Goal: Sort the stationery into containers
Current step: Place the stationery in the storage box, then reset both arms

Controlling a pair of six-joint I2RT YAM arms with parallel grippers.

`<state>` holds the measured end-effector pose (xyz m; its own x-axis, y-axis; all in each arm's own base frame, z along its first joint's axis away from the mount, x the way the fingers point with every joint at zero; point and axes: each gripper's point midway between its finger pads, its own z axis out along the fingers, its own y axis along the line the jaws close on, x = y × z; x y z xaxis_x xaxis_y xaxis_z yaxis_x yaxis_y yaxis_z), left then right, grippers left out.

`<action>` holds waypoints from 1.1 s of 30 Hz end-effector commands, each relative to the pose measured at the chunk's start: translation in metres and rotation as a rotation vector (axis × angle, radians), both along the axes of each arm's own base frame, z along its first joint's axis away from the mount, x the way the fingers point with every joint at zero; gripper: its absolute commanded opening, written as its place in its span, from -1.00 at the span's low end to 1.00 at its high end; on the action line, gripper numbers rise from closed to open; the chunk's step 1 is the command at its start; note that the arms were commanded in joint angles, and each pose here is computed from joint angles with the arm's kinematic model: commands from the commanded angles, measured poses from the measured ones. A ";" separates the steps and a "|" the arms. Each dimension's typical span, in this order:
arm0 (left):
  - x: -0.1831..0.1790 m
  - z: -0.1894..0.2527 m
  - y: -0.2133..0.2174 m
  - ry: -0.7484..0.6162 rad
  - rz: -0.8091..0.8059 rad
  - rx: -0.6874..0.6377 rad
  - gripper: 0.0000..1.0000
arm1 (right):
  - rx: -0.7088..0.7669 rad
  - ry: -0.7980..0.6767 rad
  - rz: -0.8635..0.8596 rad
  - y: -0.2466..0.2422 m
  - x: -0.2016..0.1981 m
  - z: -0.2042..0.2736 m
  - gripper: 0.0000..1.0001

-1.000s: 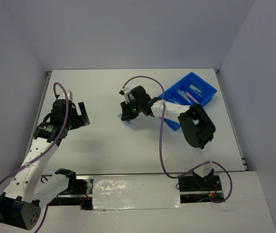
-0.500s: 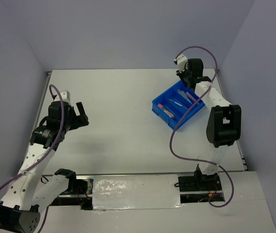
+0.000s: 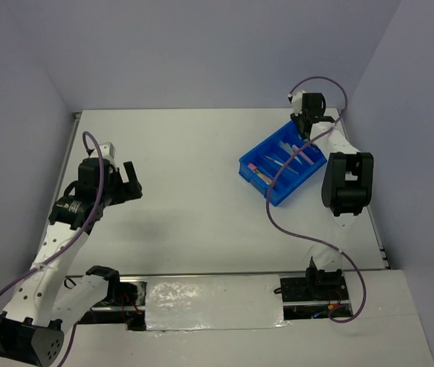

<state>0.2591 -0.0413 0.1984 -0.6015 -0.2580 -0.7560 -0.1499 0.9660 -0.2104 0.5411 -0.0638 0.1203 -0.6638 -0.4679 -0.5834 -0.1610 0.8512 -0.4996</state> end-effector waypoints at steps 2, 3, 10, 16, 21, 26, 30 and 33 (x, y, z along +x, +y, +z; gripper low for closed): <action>0.006 0.005 -0.003 -0.034 -0.030 -0.006 0.99 | 0.020 -0.027 -0.030 -0.011 0.010 0.018 -0.02; 0.006 0.005 -0.002 -0.032 -0.025 -0.005 0.99 | 0.020 -0.021 -0.029 -0.011 0.008 0.019 -0.01; 0.008 0.004 0.005 -0.024 0.007 0.002 0.99 | 0.101 -0.049 -0.050 -0.002 0.003 0.045 0.34; 0.016 0.020 0.034 -0.042 0.148 0.037 0.99 | 0.600 -0.365 -0.037 0.064 -0.081 0.164 0.99; 0.012 0.069 0.056 -0.132 0.268 0.087 0.99 | 0.690 -0.370 -0.044 0.081 -0.187 0.169 0.99; -0.005 0.110 0.065 -0.181 0.316 0.088 0.99 | 0.648 -0.583 -0.019 0.081 -0.295 0.211 0.99; -0.038 0.152 0.078 -0.270 0.352 0.107 0.99 | 0.690 -0.658 0.038 0.083 -0.347 0.229 0.99; -0.065 0.166 0.087 -0.304 0.377 0.135 0.99 | 0.697 -0.671 0.075 0.085 -0.375 0.234 0.99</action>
